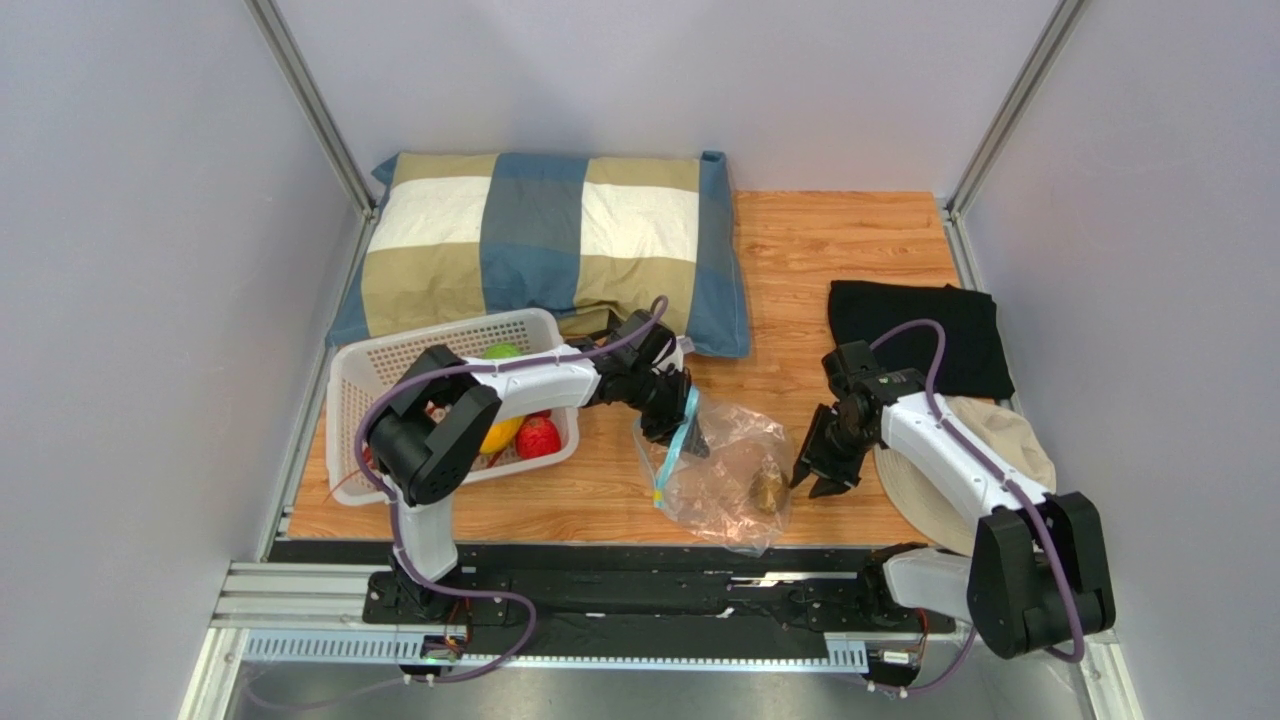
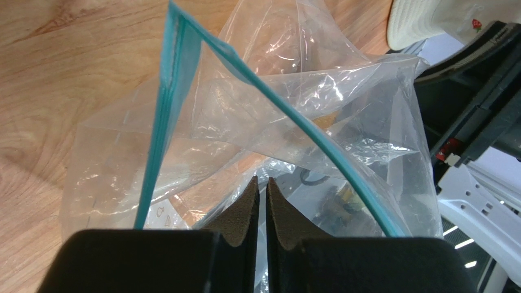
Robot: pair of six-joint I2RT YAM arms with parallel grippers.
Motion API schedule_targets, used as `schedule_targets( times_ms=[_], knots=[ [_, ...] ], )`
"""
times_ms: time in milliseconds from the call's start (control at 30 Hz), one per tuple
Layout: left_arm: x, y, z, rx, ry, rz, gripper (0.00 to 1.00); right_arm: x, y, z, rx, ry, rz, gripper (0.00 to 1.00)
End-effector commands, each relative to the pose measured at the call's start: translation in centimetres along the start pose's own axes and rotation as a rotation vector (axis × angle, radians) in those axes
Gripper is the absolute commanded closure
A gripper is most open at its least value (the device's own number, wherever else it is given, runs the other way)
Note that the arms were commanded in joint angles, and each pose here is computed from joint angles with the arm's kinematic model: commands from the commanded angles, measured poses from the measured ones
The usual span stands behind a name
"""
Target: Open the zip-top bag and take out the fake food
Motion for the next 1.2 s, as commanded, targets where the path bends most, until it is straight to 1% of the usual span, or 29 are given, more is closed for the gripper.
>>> schedule_targets(
  times_ms=[0,133,333,400,433,500,533,600,633,667,700,900,1000,1067,1100,1133,1167],
  knots=[
    [0.7,0.5,0.1,0.049,0.017,0.035,0.9,1.5,-1.4,0.6,-0.035,-0.057,-0.076,0.65],
    [1.1,0.6,0.3,0.054,0.018,0.048,0.86,3.0,-1.7,1.7,-0.065,-0.132,-0.089,0.65],
    [2.0,1.0,-0.1,0.082,0.02,0.086,0.78,4.1,-1.4,4.3,-0.046,-0.261,-0.038,0.66],
    [2.5,1.2,0.0,0.086,0.014,0.104,0.69,4.2,-1.4,4.7,-0.037,-0.274,-0.031,0.66],
    [2.6,1.4,-0.1,0.095,0.014,0.113,0.61,4.4,-1.4,4.7,-0.021,-0.274,-0.02,0.66],
    [2.8,1.6,0.1,0.095,0.006,0.124,0.54,4.5,-1.4,5.0,-0.016,-0.29,-0.016,0.66],
    [2.9,1.8,0.2,0.1,0.005,0.129,0.45,4.7,-1.3,4.9,-0.01,-0.288,-0.009,0.66],
    [3.0,1.9,0.3,0.106,0.007,0.126,0.35,4.9,-1.2,5.1,-0.011,-0.296,-0.002,0.66],
    [3.1,1.9,0.5,0.099,0.007,0.13,0.26,5.0,-1.1,5.1,-0.004,-0.296,0.005,0.66],
    [3.2,1.9,0.5,0.095,0.012,0.131,0.22,5.3,-1.0,5.2,-0.007,-0.298,0.017,0.66],
    [3.2,1.9,0.5,0.096,0.016,0.129,0.21,5.3,-1.0,5.4,-0.008,-0.309,0.021,0.69],
    [4.4,2.0,0.9,0.095,-0.016,0.144,0.2,5.7,-0.6,6.3,-0.026,-0.319,0.038,0.7],
    [4.8,1.7,1.2,0.094,-0.032,0.137,0.23,5.6,-0.6,6.4,-0.033,-0.32,0.043,0.7],
    [5.1,1.5,1.4,0.09,-0.051,0.133,0.32,5.4,-0.5,6.3,-0.048,-0.31,0.037,0.71],
    [5.0,1.4,1.3,0.11,-0.052,0.129,0.46,5.2,-0.6,6.1,-0.053,-0.294,0.028,0.71],
    [4.9,1.2,1.1,0.122,-0.061,0.115,0.54,4.9,-0.7,6.0,-0.064,-0.283,0.011,0.71],
    [4.5,1.4,1.3,0.118,-0.094,0.116,0.65,4.6,-0.5,5.2,-0.065,-0.224,0.011,0.71]
  ],
)
Point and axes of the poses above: each gripper's point midway between its finger pads, its own x axis out along the fingers, its own z axis along the line the jaws close on, y = z × x, the point moved 8 cm from there along -x, back along the fingers, and after that the axes turned 11 degrees about -x, right-handed, at the moved point
